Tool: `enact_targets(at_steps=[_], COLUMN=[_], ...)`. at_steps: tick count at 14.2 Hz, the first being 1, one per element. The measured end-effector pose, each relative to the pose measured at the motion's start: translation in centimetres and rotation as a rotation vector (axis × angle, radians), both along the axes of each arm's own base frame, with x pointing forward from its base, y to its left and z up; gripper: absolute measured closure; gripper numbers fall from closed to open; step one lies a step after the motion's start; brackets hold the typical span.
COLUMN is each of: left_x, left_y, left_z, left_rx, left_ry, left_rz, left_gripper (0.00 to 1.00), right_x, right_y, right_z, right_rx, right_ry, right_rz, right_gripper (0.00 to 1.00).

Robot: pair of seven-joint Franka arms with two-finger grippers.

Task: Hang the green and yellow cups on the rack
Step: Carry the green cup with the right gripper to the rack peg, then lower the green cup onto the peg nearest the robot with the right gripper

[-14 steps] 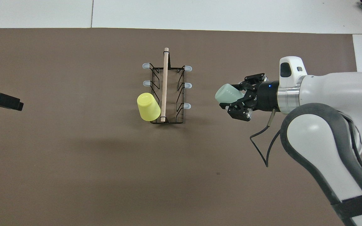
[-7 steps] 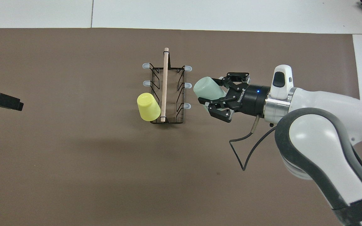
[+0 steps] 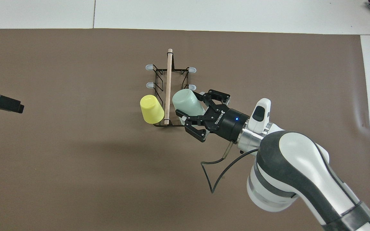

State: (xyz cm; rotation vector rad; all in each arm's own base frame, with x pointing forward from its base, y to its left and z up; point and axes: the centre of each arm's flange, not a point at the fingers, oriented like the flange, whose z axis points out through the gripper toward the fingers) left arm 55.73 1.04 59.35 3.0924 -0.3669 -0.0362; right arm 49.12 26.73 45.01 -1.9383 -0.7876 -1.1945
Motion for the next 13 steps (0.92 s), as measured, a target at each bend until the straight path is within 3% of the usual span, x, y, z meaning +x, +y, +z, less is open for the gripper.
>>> enact_targets(at_steps=[8, 13], left_x=[0.0, 0.0], left_y=[0.0, 0.0], left_z=[0.0, 0.0], left_rx=[0.0, 0.0], left_ry=[0.0, 0.0], left_rz=[0.0, 0.0], left_gripper=[0.0, 0.0], right_x=[0.2, 0.4], right_y=[-0.3, -0.3], right_z=[-4.6, -5.3], right_rx=[-0.043, -0.057], right_ry=[-0.085, -0.119], right_rz=[-0.019, -0.019], right_gripper=[0.31, 0.31])
